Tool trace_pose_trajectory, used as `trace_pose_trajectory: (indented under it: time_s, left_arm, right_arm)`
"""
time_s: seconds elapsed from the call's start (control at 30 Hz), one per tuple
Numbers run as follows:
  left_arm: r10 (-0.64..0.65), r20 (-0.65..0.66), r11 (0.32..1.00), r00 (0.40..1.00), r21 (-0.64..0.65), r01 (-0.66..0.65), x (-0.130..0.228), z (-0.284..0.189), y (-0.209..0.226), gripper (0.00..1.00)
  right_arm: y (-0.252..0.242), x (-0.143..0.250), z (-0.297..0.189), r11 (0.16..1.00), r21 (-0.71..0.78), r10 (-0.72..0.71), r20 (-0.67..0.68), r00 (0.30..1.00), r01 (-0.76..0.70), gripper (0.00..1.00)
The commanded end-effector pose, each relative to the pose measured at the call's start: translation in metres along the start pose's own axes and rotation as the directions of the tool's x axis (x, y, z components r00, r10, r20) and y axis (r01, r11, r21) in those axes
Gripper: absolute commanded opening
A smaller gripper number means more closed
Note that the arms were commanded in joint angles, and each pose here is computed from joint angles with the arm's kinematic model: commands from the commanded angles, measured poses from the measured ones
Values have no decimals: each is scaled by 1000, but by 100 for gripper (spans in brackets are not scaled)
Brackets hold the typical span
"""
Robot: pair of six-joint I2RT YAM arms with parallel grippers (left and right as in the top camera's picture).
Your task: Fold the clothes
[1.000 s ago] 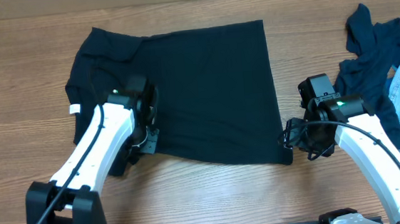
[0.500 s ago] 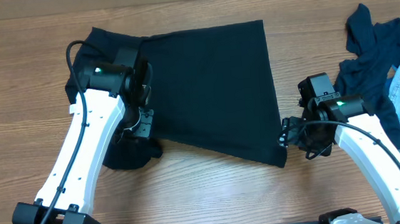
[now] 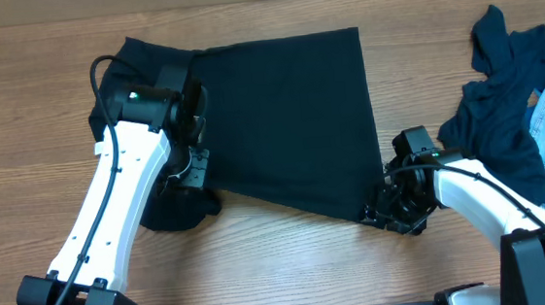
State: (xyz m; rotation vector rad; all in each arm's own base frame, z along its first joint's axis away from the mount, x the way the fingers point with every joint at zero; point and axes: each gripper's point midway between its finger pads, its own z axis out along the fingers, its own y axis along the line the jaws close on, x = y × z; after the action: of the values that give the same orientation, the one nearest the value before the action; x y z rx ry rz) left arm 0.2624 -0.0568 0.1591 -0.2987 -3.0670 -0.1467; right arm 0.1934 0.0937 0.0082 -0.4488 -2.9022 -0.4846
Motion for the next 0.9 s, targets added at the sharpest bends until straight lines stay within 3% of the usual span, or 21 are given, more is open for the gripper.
trace_pose_trajectory:
  time_s: [0.0, 0.2, 0.27, 0.43, 0.47, 0.67, 0.87]
  left_arm:
    - [-13, 41, 999, 999, -33, 14, 0, -13, 7, 4]
    - [-13, 48, 999, 999, -35, 15, -2, -13, 8, 4]
    - [-13, 49, 999, 999, -35, 15, -2, -13, 8, 4]
    - [-13, 48, 999, 999, -35, 15, -2, -13, 8, 4]
    - [-13, 48, 999, 999, -35, 15, -2, -13, 8, 4]
    - [-9, 46, 999, 999, -50, 12, -1, -13, 10, 4]
    - [-9, 42, 999, 999, -51, 11, 0, -13, 10, 4]
  right_arm:
    - [-4, 8, 8, 1000, -15, 15, -24, 1000, -16, 65]
    - [-1, 3, 9, 999, -29, 22, -3, 1000, -22, 56]
    - [0, 1, 9, 999, -32, 26, 4, 1000, -26, 46]
    - [-3, -1, 9, 999, -15, 47, 14, 999, -47, 6]
    - [-4, -1, 9, 999, -10, 50, 14, 999, -49, 4]
    - [-1, -4, -12, 998, 25, 49, 35, 998, -49, 4]
    - [-5, -15, -89, 990, 132, 17, 261, 965, -53, 4]
